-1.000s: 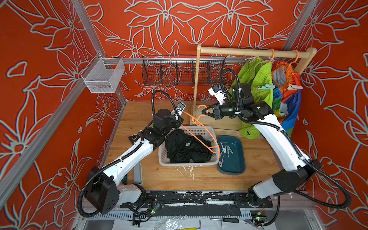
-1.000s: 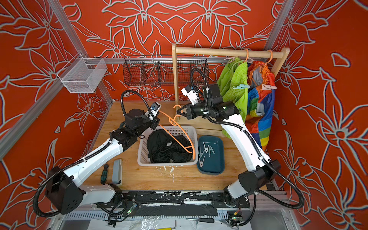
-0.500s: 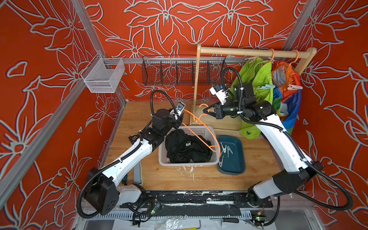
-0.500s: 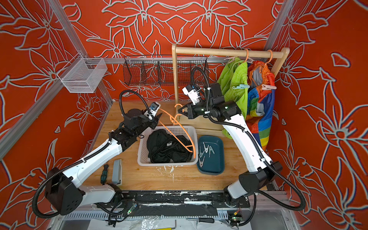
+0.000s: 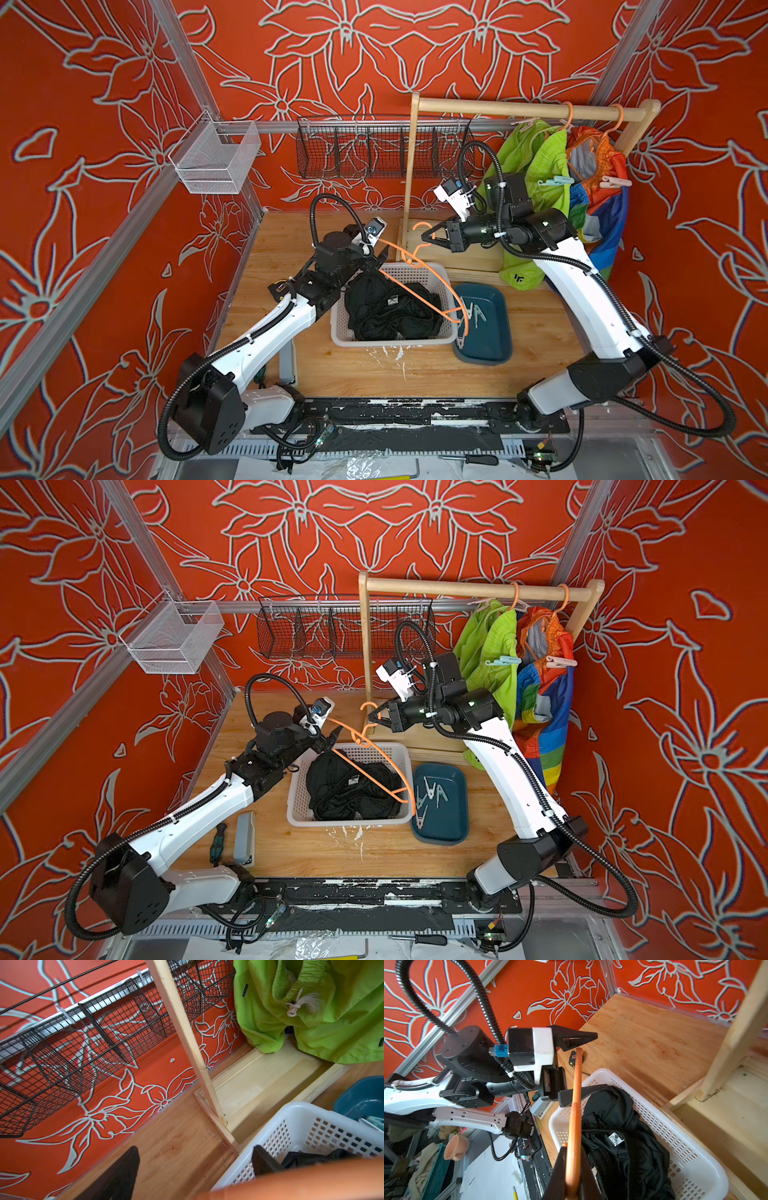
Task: Remove the clothespins securing shorts to the hanger
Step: Place the hanger on the clothesline, then pick up the hanger from the clothesline.
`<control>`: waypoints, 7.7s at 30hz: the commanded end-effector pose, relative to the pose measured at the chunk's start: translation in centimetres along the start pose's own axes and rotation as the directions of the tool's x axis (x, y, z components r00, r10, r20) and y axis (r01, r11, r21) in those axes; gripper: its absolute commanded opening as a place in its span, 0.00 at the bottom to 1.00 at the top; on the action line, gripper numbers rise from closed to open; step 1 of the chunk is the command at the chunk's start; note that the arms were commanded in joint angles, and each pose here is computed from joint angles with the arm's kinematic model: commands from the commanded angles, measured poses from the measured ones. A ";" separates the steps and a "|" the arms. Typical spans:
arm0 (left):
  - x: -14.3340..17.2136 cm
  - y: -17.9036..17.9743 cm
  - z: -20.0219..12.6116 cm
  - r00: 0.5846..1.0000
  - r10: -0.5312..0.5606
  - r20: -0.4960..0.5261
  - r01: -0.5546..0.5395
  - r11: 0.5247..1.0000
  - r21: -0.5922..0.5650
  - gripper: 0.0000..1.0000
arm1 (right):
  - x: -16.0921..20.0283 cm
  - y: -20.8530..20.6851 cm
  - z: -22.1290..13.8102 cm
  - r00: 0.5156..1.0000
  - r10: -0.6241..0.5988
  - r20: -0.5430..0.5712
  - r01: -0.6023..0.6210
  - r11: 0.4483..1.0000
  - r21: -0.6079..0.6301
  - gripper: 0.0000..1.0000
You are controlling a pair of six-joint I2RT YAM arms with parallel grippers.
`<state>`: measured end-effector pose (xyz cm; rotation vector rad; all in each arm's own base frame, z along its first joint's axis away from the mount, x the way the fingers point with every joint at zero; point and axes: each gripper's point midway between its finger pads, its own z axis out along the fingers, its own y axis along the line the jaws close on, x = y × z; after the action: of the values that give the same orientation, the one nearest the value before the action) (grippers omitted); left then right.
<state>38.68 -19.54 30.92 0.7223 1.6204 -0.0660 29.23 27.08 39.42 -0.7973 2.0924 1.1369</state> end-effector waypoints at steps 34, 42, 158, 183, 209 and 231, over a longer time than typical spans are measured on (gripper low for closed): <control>0.0 1.4 0.5 0.998 0.044 -0.033 -0.045 0.998 -0.039 0.00 | 3.1 -0.8 -6.4 0.992 -0.119 -0.043 0.127 0.947 0.294 0.68; -0.2 1.7 0.3 0.999 0.042 -0.027 -0.043 0.998 -0.049 0.00 | 3.6 -1.5 -5.5 0.993 -0.101 -0.061 0.114 0.955 0.275 0.44; 1.3 12.8 -1.9 0.953 -0.302 -0.036 0.265 0.882 -0.391 0.97 | -8.1 -6.6 -16.2 0.748 -0.542 0.383 0.036 0.609 0.792 0.69; 0.5 11.5 -1.6 0.949 -0.315 -0.030 0.291 0.906 -0.307 0.97 | -5.4 -10.1 -29.2 0.791 -0.430 0.435 -0.345 0.274 0.898 0.73; 0.8 11.5 -1.4 0.950 -0.309 -0.036 0.283 0.908 -0.308 0.97 | -9.0 -18.0 -29.6 0.729 -0.305 0.613 -0.438 0.480 0.760 0.69; 0.8 11.5 -1.5 0.953 -0.300 -0.036 0.274 0.910 -0.311 0.97 | -12.6 -20.9 -28.7 0.731 -0.294 0.616 -0.412 0.529 0.742 0.44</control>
<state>42.93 -9.60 33.54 0.2450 1.7903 -0.0095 46.11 -4.72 50.26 0.2291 1.6713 0.1582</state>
